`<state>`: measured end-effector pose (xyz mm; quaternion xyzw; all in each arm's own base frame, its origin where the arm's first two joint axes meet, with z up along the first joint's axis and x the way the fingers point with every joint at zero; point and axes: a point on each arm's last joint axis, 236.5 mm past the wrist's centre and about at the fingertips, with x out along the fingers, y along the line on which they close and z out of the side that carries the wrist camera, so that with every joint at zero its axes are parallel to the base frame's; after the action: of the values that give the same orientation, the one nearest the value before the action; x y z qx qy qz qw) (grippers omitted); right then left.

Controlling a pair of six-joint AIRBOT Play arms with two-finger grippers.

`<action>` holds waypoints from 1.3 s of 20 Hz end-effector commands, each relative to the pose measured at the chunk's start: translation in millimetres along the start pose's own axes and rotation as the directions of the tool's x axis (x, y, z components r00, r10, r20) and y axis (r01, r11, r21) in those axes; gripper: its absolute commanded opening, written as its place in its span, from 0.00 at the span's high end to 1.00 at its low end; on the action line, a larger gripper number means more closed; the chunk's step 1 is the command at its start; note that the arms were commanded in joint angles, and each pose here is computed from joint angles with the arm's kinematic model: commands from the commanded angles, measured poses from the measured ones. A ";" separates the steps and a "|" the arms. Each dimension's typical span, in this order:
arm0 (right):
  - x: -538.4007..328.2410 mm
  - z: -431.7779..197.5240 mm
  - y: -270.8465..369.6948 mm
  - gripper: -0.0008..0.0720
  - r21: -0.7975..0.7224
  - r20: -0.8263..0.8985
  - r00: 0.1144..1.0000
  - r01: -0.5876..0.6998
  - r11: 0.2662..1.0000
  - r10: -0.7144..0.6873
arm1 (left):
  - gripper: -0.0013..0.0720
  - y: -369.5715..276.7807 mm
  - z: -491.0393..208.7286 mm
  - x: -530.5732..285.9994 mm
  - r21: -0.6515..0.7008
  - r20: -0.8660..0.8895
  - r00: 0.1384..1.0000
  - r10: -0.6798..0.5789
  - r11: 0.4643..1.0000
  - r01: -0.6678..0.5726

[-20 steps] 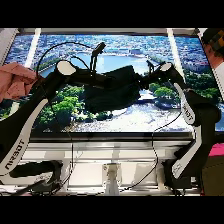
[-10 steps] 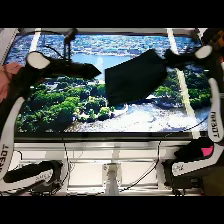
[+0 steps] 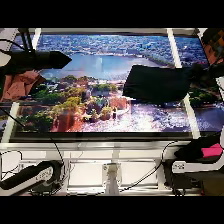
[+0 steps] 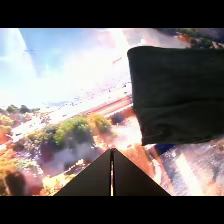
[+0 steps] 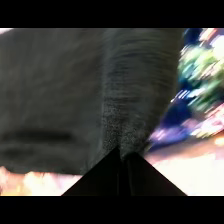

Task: Fold the clothes and pants, and hang the long-sleeved shirts on hangers.

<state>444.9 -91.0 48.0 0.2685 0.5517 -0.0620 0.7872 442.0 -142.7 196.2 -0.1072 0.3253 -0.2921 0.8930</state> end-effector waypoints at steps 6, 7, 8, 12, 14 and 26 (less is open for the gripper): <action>27.8 -27.5 -19.0 0.12 -0.038 -0.070 0.989 0.125 0.991 -0.127 | 0.94 0.5 -4.1 -4.7 0.002 -0.019 1.000 -0.001 1.000 0.001; 25.6 -27.8 -31.3 0.12 -0.040 -0.074 0.983 0.164 0.986 -0.167 | 0.94 0.4 -4.4 -4.7 0.002 -0.020 1.000 -0.002 1.000 0.002; 24.5 -28.7 -41.9 0.12 -0.024 -0.079 0.978 0.189 0.982 -0.190 | 0.94 0.3 -4.7 -4.7 0.002 -0.021 1.000 -0.002 1.000 0.002; 48.8 -65.7 -79.2 0.10 0.115 -0.202 0.969 0.165 0.980 -0.139 | 0.94 0.4 -4.8 -4.6 0.002 -0.022 1.000 -0.002 1.000 0.002; 73.4 -78.4 -59.5 0.10 0.178 -0.214 0.975 -0.020 0.984 0.059 | 0.94 0.3 -4.8 -4.6 0.002 -0.021 1.000 -0.002 1.000 0.002; 177.2 -40.4 82.2 0.28 0.351 0.069 0.912 -0.401 0.846 0.403 | 0.94 0.0 -5.4 -4.6 0.002 -0.024 1.000 -0.004 1.000 0.004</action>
<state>477.4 20.9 -90.8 0.4964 0.5163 0.0313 0.6972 436.0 -140.3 194.4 -0.1035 0.3350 -0.2952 0.8888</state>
